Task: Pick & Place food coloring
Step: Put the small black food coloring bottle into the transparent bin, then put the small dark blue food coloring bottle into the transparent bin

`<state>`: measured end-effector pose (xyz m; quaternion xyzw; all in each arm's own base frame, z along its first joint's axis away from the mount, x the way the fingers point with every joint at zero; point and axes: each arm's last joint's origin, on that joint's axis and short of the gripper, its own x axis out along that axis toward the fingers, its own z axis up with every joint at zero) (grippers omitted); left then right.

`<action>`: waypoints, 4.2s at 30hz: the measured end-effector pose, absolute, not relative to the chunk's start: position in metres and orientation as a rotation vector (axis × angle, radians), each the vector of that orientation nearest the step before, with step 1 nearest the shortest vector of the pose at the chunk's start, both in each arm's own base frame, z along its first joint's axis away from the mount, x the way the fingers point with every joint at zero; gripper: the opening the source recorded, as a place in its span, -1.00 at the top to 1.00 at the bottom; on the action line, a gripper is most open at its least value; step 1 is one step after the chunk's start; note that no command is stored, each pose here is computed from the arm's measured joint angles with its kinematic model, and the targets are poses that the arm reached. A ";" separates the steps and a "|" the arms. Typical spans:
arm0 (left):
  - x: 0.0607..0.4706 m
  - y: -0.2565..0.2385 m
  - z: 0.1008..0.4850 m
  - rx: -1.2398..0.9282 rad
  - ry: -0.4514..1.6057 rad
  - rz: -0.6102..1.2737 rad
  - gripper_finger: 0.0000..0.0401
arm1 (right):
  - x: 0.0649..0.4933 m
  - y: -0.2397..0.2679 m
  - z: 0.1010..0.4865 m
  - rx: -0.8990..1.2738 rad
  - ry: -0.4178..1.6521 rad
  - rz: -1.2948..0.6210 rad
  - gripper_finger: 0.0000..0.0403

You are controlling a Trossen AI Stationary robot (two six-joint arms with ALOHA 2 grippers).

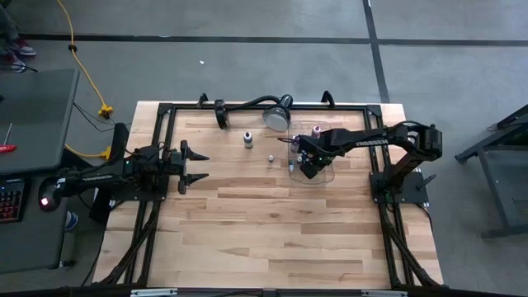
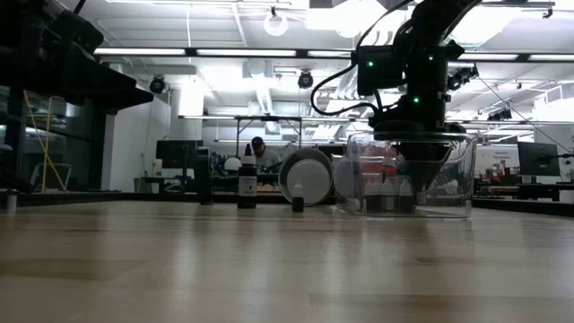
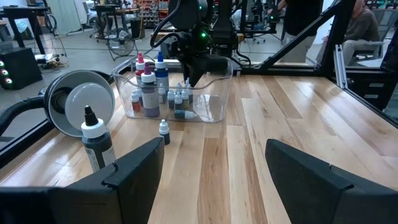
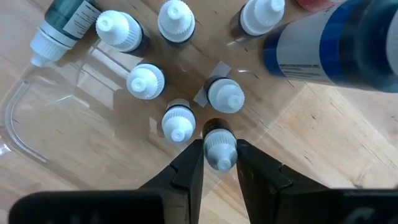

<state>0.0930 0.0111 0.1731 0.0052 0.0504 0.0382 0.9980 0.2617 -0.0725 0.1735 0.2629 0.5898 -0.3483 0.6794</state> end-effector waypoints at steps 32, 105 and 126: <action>0.093 0.011 0.173 0.010 0.101 0.077 -0.39 | 0.259 -0.072 0.212 0.504 1.288 -0.723 0.06; 0.093 0.011 0.173 0.010 0.101 0.076 -0.39 | 0.422 -0.095 0.256 0.326 1.257 -0.365 0.06; 0.093 0.011 0.173 0.010 0.101 0.077 -0.39 | 0.437 -0.112 0.201 0.571 1.317 -0.553 0.06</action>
